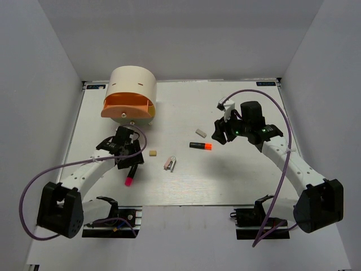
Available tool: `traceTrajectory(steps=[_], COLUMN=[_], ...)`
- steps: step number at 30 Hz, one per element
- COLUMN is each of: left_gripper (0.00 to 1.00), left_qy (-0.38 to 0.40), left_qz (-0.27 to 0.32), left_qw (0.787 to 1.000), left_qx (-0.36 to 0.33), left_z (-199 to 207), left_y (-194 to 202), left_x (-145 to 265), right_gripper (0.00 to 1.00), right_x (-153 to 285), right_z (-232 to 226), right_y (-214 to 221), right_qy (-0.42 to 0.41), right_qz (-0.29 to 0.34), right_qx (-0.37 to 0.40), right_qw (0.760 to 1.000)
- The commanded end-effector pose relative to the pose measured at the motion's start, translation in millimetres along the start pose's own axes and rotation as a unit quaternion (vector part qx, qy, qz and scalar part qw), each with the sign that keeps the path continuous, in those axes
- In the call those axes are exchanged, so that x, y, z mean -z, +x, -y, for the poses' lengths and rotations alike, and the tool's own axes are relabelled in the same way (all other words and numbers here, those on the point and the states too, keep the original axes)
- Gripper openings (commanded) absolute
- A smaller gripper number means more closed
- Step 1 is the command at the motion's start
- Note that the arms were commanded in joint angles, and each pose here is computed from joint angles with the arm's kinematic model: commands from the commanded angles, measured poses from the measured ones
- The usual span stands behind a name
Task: Sort the stationery into containers
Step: Grab a piece of stationery with the left arm, then place the stationery into the container
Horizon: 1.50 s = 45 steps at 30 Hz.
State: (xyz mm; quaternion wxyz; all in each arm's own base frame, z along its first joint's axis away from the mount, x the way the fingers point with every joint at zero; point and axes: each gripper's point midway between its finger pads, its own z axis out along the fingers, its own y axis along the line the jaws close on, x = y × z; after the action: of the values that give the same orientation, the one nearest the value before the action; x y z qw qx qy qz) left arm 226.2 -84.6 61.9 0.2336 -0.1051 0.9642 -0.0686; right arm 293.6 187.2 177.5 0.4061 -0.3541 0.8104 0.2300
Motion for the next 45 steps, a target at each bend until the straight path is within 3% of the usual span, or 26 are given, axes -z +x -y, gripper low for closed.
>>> traceTrajectory(steps=[1,11,17,20,25,31,35,36,38,40,43,45], left_gripper=[0.72,0.72,0.64,0.55,0.28,0.15,0.12,0.11,0.11,0.08,0.08,0.08], left_qy=[-0.038,-0.112,-0.131,-0.132,-0.111,0.022,0.163,0.213,0.264,0.29,0.314,0.315], left_qz=[-0.025,-0.019,-0.021,-0.021,-0.011,0.007,0.058,0.072,0.106,0.136,0.215,0.257], left_qw=[0.999,0.993,0.991,0.991,0.994,1.0,0.984,0.972,0.956,0.944,0.923,0.912], left_qx=[0.014,0.008,0.018,0.022,0.023,-0.001,-0.041,-0.062,-0.074,-0.074,-0.066,-0.048], left_z=[-3.2,-20.6,-27.5,-29.8,-22.6,24.4,72.6,89.1,110.5,122.8,145.1,160.3], left_y=[5.1,21.6,31.5,36.4,34.6,28.3,8.2,4.3,-12.0,-29.0,-75.6,-111.5], left_x=[-2.9,-20.1,-34.3,-40.3,-36.5,-8.1,34.2,52.8,78.2,98.0,137.6,157.0], right_gripper=[0.6,0.6,0.63,0.63,0.63,0.63,0.49,0.39,0.29,0.14,0.02,0.02], right_x=[1.1,-2.9,-2.1,-1.9,0.3,5.0,5.1,5.0,5.2,4.5,4.5,4.4], right_z=[1.4,-2.5,-5.6,-6.4,-9.4,-14.6,-20.2,-20.1,-21.4,-22.3,-22.2,-21.4], right_y=[-15.8,-8.9,-3.9,-3.1,-7.0,-7.9,-6.2,-5.9,-7.3,-8.8,-10.8,-11.5], right_qy=[-0.002,-0.016,-0.022,-0.024,-0.028,-0.035,-0.049,-0.05,-0.055,-0.058,-0.059,-0.058], right_qz=[0.037,0.046,0.048,0.051,0.06,0.066,0.069,0.069,0.072,0.073,0.074,0.074], right_qx=[-0.002,-0.009,-0.012,-0.018,-0.025,-0.012,-0.005,-0.005,-0.003,-0.001,0.001,0.001], right_qw=[0.999,0.999,0.999,0.998,0.998,0.997,0.996,0.996,0.996,0.996,0.996,0.996])
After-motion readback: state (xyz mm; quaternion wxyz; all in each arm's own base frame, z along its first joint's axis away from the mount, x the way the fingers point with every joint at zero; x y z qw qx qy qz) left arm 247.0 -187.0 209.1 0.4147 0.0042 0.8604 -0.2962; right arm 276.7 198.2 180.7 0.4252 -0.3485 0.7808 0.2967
